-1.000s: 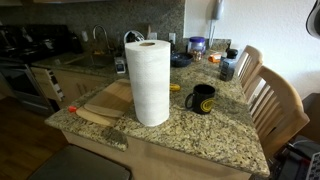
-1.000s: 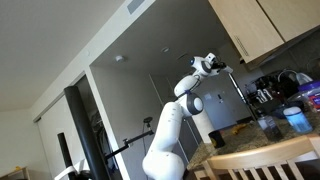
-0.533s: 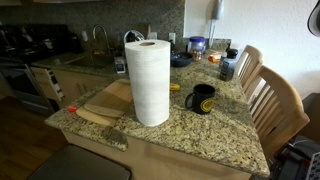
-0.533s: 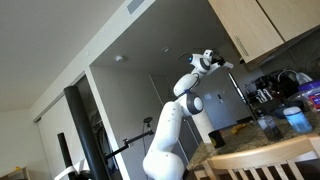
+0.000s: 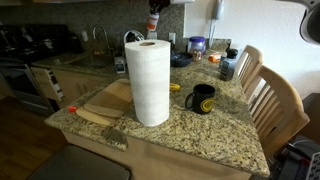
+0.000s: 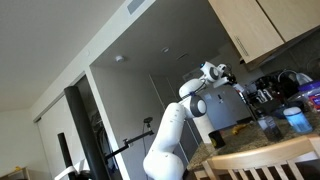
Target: Take the orange bottle out of the bowl and put it on the counter
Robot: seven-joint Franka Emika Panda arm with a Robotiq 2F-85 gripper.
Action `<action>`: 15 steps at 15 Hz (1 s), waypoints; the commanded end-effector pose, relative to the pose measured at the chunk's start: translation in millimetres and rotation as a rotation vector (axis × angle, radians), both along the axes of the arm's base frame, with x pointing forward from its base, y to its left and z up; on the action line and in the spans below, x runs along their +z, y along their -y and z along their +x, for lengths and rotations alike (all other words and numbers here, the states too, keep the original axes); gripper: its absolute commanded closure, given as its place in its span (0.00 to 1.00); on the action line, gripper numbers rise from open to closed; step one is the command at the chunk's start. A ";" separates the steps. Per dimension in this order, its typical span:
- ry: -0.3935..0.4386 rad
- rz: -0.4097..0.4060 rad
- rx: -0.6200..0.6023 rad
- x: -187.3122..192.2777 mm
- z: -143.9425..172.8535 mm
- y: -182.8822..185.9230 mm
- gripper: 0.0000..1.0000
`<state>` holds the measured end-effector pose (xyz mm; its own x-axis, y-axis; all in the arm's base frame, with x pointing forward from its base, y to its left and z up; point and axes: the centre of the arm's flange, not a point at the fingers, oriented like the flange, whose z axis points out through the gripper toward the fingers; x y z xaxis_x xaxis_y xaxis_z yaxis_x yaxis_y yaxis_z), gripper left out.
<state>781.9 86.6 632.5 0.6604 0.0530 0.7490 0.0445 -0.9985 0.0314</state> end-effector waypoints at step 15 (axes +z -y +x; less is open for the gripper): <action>-0.631 -0.032 -0.283 -212.5 -67.0 27.7 0.81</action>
